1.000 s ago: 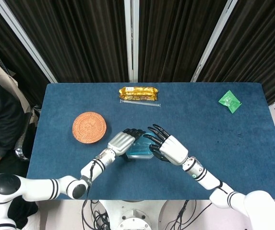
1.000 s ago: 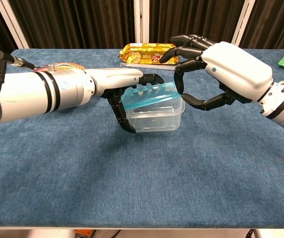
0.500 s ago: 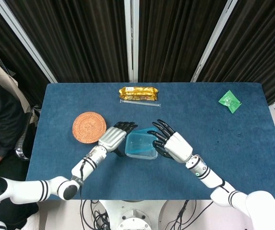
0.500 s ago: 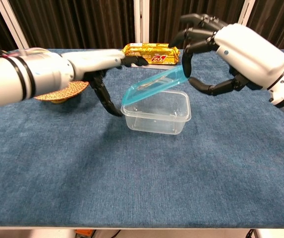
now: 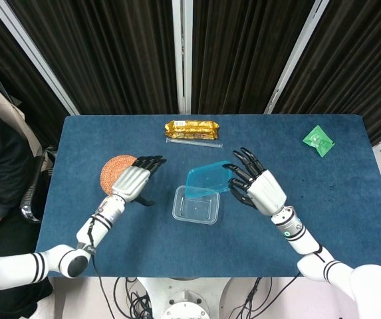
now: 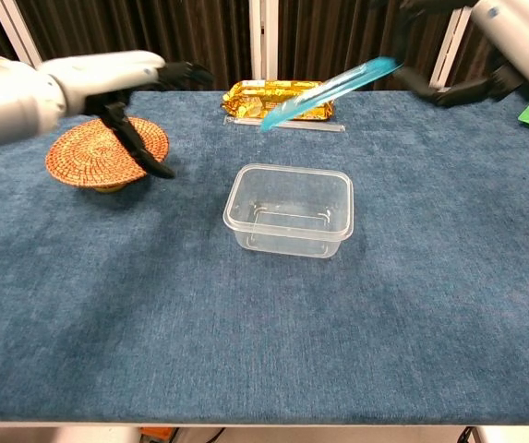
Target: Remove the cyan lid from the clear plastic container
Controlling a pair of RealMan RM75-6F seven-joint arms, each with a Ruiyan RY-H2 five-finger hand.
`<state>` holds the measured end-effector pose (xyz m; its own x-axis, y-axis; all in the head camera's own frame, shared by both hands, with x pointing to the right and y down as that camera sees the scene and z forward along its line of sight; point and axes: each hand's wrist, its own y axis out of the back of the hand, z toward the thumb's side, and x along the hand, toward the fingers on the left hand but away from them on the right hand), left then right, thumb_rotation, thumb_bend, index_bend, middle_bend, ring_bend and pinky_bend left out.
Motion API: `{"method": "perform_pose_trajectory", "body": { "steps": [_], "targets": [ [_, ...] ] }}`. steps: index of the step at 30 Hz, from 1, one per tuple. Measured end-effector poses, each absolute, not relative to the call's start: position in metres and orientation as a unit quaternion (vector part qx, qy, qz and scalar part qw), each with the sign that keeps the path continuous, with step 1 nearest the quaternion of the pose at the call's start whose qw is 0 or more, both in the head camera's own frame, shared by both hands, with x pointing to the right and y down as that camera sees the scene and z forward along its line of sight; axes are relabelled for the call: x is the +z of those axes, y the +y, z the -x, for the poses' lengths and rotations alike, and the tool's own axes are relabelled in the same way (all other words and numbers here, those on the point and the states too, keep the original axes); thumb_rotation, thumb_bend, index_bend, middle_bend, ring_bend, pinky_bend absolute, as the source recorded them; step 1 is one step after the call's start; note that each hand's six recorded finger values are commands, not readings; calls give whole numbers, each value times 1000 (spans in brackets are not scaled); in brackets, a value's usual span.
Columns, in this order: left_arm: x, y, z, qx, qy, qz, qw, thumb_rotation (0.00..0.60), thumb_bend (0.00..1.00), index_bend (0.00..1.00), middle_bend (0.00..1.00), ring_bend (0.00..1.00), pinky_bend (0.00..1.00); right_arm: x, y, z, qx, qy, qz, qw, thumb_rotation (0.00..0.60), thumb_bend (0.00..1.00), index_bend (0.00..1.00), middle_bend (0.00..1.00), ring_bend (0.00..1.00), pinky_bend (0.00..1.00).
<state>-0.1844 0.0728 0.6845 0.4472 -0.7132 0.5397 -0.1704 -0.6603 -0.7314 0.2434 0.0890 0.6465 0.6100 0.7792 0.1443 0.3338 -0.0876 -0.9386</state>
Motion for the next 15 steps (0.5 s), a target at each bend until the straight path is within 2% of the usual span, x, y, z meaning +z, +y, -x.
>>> {"method": "perform_pose_trajectory", "body": {
  "steps": [7, 9, 11, 13, 15],
  "targets": [
    [676, 75, 235, -466, 318, 768, 303, 600, 0, 25, 0, 0, 67, 659, 70, -281, 267, -406, 691, 535, 600, 568, 780, 256, 0, 0],
    [674, 77, 250, -473, 328, 760, 302, 600, 0, 25, 0, 0, 65, 667, 68, -287, 285, -402, 690, 531, 600, 555, 736, 229, 0, 0],
    [671, 80, 265, -478, 338, 753, 301, 600, 0, 25, 0, 0, 61, 678, 67, -292, 306, -391, 689, 527, 600, 505, 636, 185, 0, 0],
    [668, 83, 277, -482, 348, 747, 298, 600, 0, 25, 0, 0, 59, 689, 68, -297, 328, -377, 690, 523, 600, 332, 372, 84, 0, 0],
    [664, 87, 292, -486, 362, 738, 297, 600, 0, 25, 0, 0, 57, 701, 72, -301, 354, -360, 694, 513, 600, 200, 164, 22, 0, 0]
  ]
}}
